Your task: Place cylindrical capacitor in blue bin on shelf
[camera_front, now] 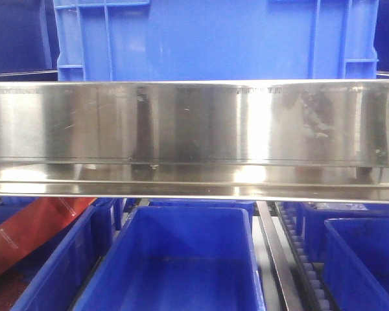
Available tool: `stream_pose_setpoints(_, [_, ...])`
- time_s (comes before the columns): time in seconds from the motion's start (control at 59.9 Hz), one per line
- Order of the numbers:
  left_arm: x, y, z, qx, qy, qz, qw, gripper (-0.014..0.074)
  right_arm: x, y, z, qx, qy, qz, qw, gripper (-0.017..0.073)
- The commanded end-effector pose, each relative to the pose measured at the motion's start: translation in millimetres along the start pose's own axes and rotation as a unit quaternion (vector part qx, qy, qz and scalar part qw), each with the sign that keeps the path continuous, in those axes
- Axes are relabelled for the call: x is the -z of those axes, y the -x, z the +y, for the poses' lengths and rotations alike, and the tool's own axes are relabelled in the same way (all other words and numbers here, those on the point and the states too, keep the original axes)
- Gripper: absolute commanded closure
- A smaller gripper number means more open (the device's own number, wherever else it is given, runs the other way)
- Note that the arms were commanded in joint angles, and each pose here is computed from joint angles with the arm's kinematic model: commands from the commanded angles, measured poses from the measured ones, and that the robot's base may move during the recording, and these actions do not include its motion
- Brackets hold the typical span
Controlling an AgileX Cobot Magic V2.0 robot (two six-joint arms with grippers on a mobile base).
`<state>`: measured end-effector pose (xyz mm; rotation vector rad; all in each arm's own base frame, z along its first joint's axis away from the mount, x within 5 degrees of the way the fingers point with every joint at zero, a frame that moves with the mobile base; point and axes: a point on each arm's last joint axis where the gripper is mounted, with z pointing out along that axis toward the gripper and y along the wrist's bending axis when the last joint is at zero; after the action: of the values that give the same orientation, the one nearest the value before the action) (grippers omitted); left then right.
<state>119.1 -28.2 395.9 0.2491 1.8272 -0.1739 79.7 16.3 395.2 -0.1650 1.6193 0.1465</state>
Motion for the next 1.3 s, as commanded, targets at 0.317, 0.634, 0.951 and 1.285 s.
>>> stream_pose_setpoints(0.317, [2.6, 5.0, -0.7, -0.001, -0.001, -0.022, 1.000, 0.0704, 2.5, 4.1, -0.2, 0.003, -0.002, -0.017, 1.000, 0.0682])
stream_pose_setpoints(0.634, [-9.6, 34.7, -21.9, -0.037, -0.077, -0.040, 0.996, 0.0704, 2.6, 6.1, -0.4, 0.002, -0.003, -0.028, 1.000, 0.0682])
stream_pose_setpoints(0.951, [-67.3, 101.2, -62.9, -0.057, -0.155, -0.032, 0.986, 0.0704, 2.6, 6.5, 0.0, -0.003, -0.001, -0.031, 1.000, 0.0682])
stream_pose_setpoints(1.285, [-162.2, 123.2, -122.3, -0.078, -0.206, 0.019, 0.975, 0.0704, 2.6, 6.5, 0.0, -0.003, -0.001, -0.031, 1.000, 0.0682])
